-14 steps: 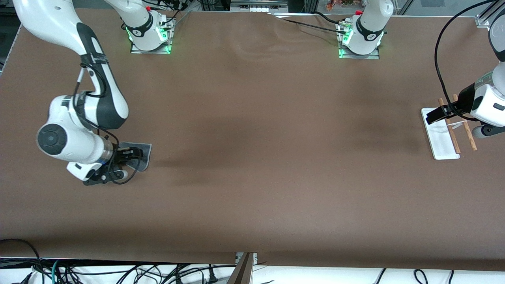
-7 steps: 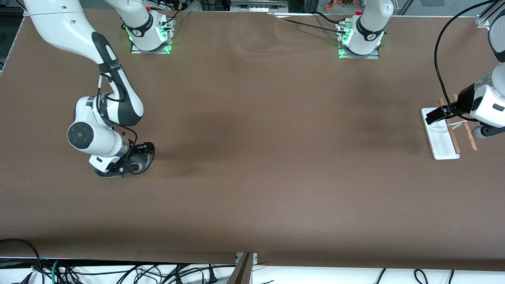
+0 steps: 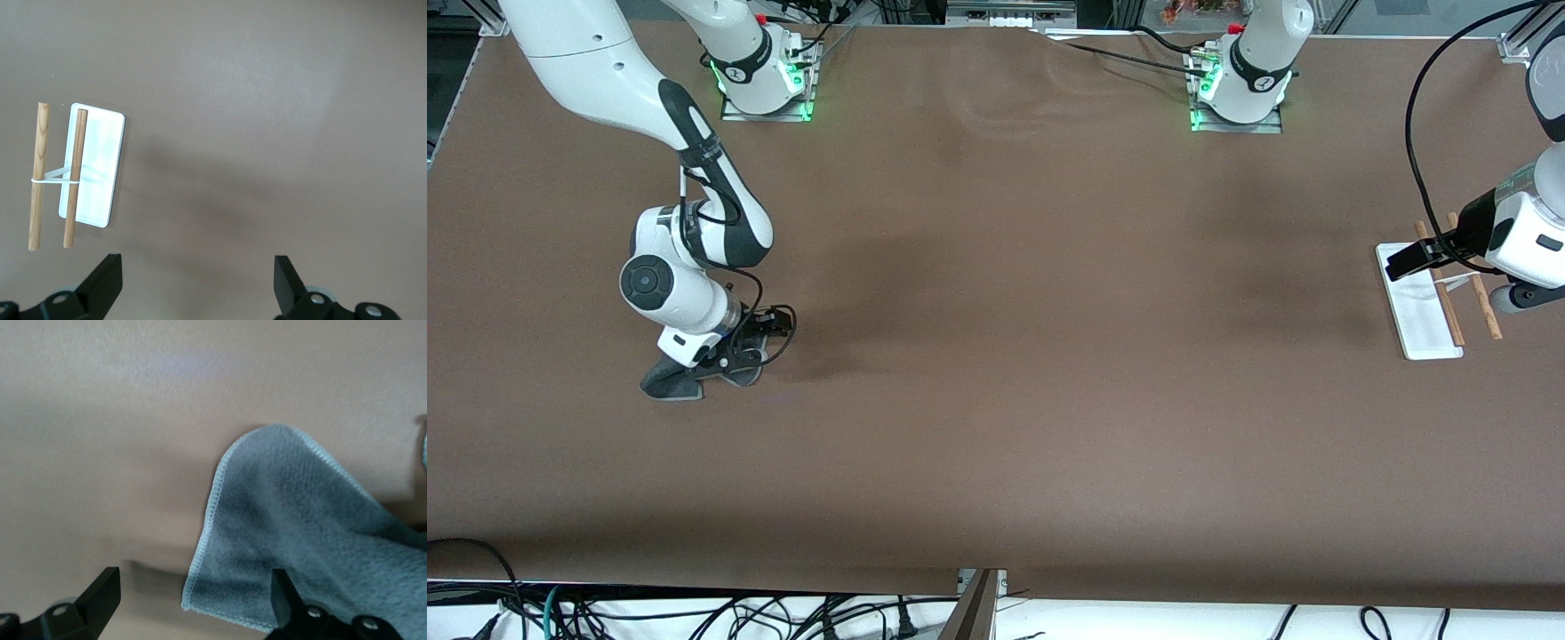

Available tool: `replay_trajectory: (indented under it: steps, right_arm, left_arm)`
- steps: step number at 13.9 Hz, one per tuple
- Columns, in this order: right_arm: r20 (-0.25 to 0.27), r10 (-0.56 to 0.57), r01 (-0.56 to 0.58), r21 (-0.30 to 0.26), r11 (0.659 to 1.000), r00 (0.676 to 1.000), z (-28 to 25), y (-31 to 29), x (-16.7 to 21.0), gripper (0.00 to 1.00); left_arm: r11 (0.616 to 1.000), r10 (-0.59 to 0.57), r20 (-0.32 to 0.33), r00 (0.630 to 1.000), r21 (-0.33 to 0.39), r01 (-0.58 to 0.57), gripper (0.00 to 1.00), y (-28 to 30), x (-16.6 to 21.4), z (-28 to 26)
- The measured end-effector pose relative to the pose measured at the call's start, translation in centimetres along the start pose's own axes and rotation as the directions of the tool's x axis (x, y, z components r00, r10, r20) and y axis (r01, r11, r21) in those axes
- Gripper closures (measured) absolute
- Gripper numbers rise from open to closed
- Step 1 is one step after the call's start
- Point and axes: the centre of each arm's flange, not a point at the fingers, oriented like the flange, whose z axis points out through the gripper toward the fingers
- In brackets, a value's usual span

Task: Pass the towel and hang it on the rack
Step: 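Close the right gripper on the towel edge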

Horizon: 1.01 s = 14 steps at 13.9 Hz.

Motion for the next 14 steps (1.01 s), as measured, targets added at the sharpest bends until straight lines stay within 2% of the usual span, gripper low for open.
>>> replay_trajectory:
  steps: [3, 4, 7, 8, 9, 10, 11, 13, 14]
  right_arm:
    - [0.006, -0.001, 0.001, 0.000, 1.000, 1.000, 0.3, -0.1, -0.2, 0.03]
    - [0.008, 0.000, 0.000, 0.001, 1.000, 1.000, 0.3, -0.1, -0.3, 0.09]
    - [0.006, 0.001, -0.001, 0.000, 1.000, 1.000, 0.2, -0.1, -0.4, 0.42]
    - [0.005, 0.001, -0.001, 0.000, 1.000, 1.000, 0.1, -0.2, -0.3, 0.51]
    - [0.005, 0.001, -0.001, 0.000, 1.000, 1.000, 0.1, -0.2, -0.4, 0.51]
    - [0.004, 0.000, 0.000, 0.001, 1.000, 1.000, 0.0, -0.3, -0.3, 0.57]
    - [0.001, -0.001, 0.001, 0.000, 1.000, 1.000, -0.2, -0.3, -0.3, 0.67]
    - [-0.008, 0.006, -0.006, -0.003, 1.000, 1.000, -0.4, 0.2, -0.2, 0.92]
    - [-0.021, 0.008, -0.009, -0.005, 1.000, 1.000, -1.0, 0.4, 0.1, 0.98]
  left_arm:
    - [1.000, 0.000, 0.000, 1.000, 0.000, 0.000, 0.00, 0.0, 0.0, 0.0]
    - [1.000, 0.000, 0.001, 1.000, 0.000, 0.000, 0.00, 0.0, 0.0, 0.0]
    - [1.000, 0.000, 0.001, 1.000, 0.000, 0.000, 0.00, 0.0, 0.0, 0.1]
    - [1.000, 0.001, 0.002, 1.000, 0.001, -0.001, 0.00, 0.1, 0.0, 0.1]
    - [1.000, 0.002, 0.002, 1.000, 0.001, -0.002, 0.00, 0.1, 0.0, 0.1]
    - [1.000, 0.003, 0.002, 1.000, 0.001, -0.003, 0.00, 0.2, 0.0, 0.2]
    - [1.000, 0.003, 0.002, 1.000, 0.001, -0.003, 0.00, 0.2, 0.0, 0.2]
    - [1.000, 0.004, 0.003, 1.000, 0.001, -0.004, 0.00, 0.3, 0.0, 0.2]
    - [1.000, 0.007, 0.003, 1.000, 0.001, -0.007, 0.00, 0.4, 0.0, 0.2]
